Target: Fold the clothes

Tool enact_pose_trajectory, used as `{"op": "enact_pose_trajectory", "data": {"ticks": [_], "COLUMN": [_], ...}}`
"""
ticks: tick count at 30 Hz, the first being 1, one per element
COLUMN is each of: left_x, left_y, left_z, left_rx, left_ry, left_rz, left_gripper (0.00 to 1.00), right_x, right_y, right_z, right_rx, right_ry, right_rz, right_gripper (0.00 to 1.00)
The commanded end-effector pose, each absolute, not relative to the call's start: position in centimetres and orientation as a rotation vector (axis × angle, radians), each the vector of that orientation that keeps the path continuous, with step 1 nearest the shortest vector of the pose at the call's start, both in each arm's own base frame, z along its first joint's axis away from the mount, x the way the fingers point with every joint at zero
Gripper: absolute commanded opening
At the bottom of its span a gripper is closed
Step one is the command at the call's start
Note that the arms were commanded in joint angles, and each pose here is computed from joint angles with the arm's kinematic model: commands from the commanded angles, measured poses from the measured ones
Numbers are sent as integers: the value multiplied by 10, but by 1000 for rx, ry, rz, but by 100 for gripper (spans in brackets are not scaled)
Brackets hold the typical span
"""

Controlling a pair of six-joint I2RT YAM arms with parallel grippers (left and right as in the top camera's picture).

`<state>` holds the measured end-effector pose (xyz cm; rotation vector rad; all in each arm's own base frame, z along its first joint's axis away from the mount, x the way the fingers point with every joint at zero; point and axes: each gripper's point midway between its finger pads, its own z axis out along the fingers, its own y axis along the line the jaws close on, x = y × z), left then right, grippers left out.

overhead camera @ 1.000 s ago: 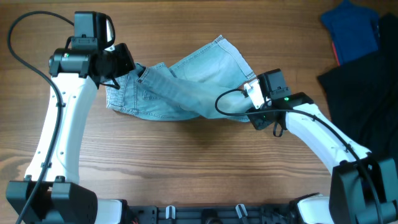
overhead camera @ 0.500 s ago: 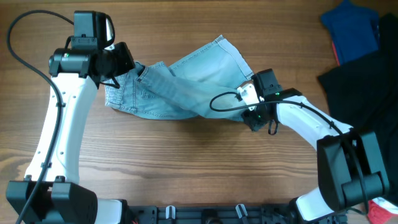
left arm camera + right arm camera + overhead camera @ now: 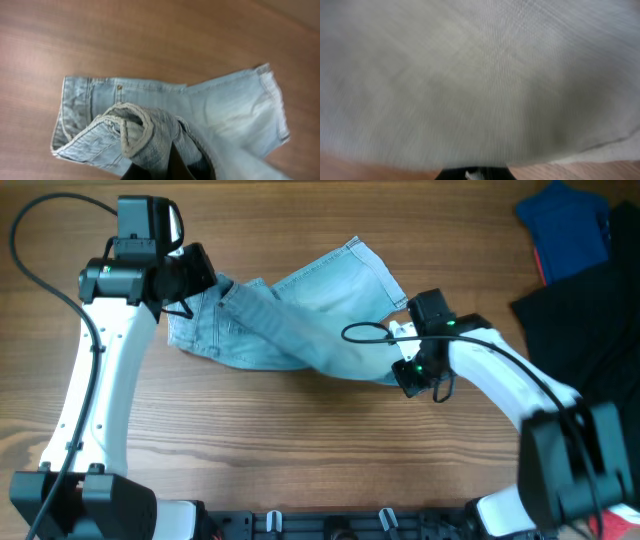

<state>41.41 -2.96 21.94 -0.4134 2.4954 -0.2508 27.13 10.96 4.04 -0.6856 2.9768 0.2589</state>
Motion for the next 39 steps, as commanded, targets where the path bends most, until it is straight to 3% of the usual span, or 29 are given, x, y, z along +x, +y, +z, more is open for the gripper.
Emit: {"op": "enact_pose_trajectory", "data": {"ticks": [1, 6, 9, 15, 21, 25, 29, 32, 34, 37, 39], "left_x": [413, 389, 353, 262, 229, 267, 334, 404, 459, 524, 536], "left_y": [-15, -13, -16, -14, -14, -19, -35, -45, -54, -63, -64], "left_z": [299, 403, 471, 567, 578, 551, 508, 473, 458, 461, 485], "left_rx": [-402, -356, -304, -245, -234, -258, -228, -207, -159, -121, -122], "left_ry": [2254, 1985, 1816, 1530, 1480, 1598, 1759, 1832, 1799, 1634, 1495], "left_rz": [-262, -309, -351, -375, -380, -413, -479, -525, -570, -664, -726], "left_gripper": [4, 4, 4, 4, 5, 4, 4, 4, 4, 4, 4], "right_x": [309, 309, 286, 241, 227, 259, 318, 386, 438, 483, 483], "right_y": [132, 106, 91, 62, 42, 52, 69, 78, 63, 28, 12], "right_z": [191, 375, 441, 506, 530, 510, 466, 418, 398, 411, 443], "right_rx": [-640, -486, -428, -320, -235, -257, -296, -281, -99, 92, 151], "right_ry": [2574, 2113, 1953, 1783, 1715, 1802, 1954, 2074, 2079, 1949, 1848], "right_rz": [340, 177, 137, 73, 8, -4, -26, -64, -116, -224, -249], "right_gripper": [4, 4, 4, 4, 4, 4, 4, 4, 4, 4, 4]}}
